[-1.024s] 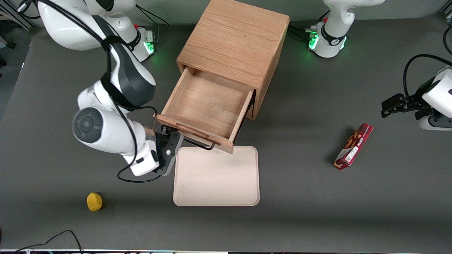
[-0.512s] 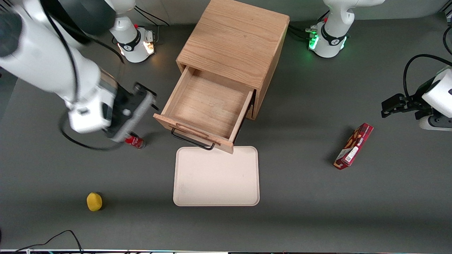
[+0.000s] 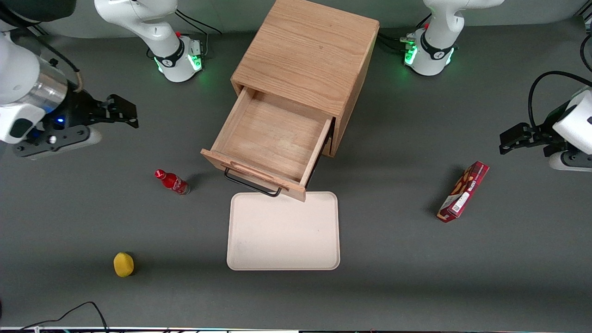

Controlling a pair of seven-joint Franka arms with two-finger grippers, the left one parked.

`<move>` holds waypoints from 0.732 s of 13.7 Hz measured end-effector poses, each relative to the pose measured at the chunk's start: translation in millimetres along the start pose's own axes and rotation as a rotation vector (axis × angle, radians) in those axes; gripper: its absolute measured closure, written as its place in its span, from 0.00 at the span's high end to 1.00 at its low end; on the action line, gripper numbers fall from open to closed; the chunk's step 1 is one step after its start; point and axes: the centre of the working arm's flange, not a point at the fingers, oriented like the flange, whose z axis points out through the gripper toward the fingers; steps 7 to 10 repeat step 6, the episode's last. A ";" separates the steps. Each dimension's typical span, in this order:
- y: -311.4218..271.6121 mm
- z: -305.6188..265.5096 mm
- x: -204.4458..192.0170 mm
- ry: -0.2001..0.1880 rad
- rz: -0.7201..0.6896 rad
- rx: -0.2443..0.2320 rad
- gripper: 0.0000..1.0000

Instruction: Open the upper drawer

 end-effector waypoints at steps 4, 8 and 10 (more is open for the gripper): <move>62.8 29.6 -68.9 0.069 0.125 0.052 1.00; 93.8 33.3 -78.0 0.084 0.179 0.055 1.00; 93.8 33.3 -78.0 0.084 0.179 0.055 1.00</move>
